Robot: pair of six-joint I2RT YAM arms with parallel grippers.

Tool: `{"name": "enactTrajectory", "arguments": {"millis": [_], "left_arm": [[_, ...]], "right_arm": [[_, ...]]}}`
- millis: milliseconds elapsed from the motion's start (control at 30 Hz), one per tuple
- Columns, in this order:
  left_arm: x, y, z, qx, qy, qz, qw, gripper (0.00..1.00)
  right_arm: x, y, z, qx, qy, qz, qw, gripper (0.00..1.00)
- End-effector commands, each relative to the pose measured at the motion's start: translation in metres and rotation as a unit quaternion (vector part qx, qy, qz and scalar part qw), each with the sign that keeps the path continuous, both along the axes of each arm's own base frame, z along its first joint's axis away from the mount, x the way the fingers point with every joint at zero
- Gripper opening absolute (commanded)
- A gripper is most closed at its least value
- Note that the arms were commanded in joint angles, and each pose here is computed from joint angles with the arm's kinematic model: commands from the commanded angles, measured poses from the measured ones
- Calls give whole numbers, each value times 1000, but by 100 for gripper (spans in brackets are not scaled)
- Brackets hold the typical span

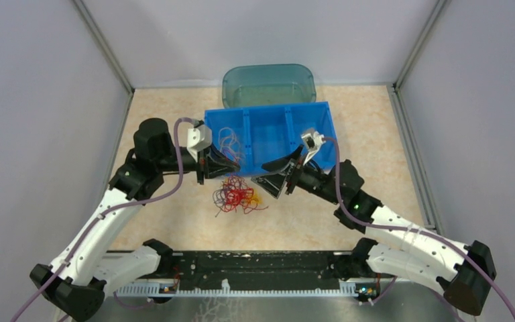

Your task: Untangle the cables

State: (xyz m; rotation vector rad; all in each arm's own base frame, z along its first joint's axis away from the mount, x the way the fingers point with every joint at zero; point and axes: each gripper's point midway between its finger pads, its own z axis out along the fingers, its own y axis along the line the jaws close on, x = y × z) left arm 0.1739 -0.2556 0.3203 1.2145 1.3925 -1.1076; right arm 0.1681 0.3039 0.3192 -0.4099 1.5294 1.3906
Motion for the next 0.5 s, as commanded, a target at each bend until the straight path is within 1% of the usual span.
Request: {"name": "enactTrajectory", "arguments": {"millis": [0,200,333,467], "left_arm": [[-12,-4,39,-38,-7,-22,999,0],[-14,-6,50,-46,4,-29,999,0],[-13,-7,54,-50,13,-26,998,0],[-13,-7,55,-52,14,-22,998,0]], "right_arm": [[10,-7,1,-10,-49,-30,998,76],[27,19,14,-40,-96,-45,994,77],[24,37,21,-42,-126,-43,990,78],[19,47,19,-32,-125,-29,991,78]]}}
